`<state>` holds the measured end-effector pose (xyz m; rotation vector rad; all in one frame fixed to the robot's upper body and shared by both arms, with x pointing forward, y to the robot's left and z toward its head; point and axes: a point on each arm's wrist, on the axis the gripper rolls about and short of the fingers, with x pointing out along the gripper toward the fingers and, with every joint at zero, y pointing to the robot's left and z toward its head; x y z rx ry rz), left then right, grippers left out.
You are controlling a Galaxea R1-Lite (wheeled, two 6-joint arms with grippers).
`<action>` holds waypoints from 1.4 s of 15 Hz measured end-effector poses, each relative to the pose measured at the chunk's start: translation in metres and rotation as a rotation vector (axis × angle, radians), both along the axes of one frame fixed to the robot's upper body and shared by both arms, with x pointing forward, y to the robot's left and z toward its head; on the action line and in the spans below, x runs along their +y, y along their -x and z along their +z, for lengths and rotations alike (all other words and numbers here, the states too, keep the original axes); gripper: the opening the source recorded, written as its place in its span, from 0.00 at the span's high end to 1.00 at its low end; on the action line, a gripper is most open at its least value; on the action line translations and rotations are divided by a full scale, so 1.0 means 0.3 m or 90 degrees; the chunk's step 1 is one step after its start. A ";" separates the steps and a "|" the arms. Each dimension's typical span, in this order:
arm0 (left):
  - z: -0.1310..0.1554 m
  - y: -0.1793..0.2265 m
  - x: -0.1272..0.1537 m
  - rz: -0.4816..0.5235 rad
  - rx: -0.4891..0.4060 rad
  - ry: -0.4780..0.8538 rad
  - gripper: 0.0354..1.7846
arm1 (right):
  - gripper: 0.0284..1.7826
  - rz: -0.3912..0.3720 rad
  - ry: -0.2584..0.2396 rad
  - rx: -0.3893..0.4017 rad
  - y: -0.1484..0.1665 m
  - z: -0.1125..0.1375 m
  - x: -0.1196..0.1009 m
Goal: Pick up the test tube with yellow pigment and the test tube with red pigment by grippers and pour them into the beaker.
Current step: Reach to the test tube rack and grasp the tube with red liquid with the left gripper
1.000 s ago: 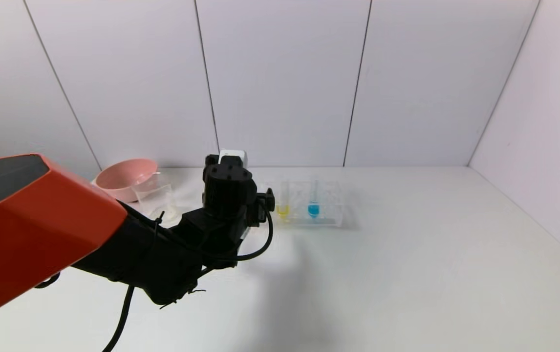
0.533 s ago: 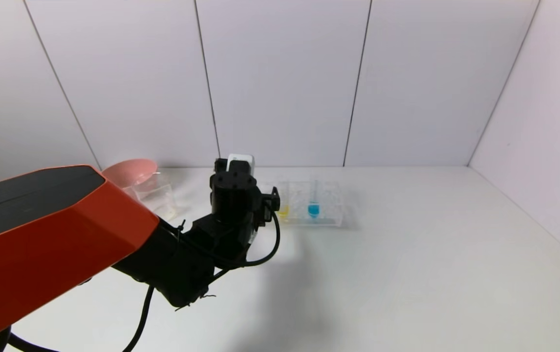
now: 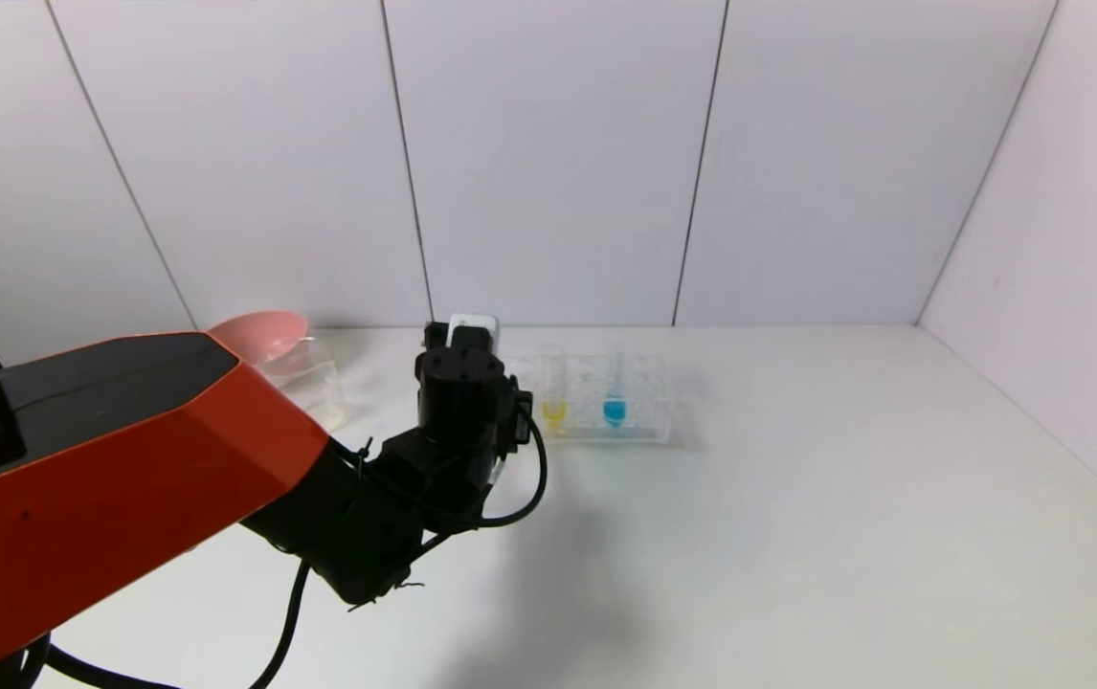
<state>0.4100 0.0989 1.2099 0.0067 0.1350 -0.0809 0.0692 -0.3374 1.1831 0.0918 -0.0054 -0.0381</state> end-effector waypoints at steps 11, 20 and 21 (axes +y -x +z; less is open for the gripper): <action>-0.005 -0.021 0.005 0.008 -0.004 0.002 0.96 | 0.04 0.000 0.000 0.000 0.000 0.000 0.000; -0.022 0.003 0.010 0.001 0.009 -0.026 0.96 | 0.04 0.000 0.000 0.000 0.000 0.000 0.000; -0.022 0.006 0.009 0.000 0.009 -0.029 0.96 | 0.04 0.000 0.000 0.000 0.000 0.000 0.000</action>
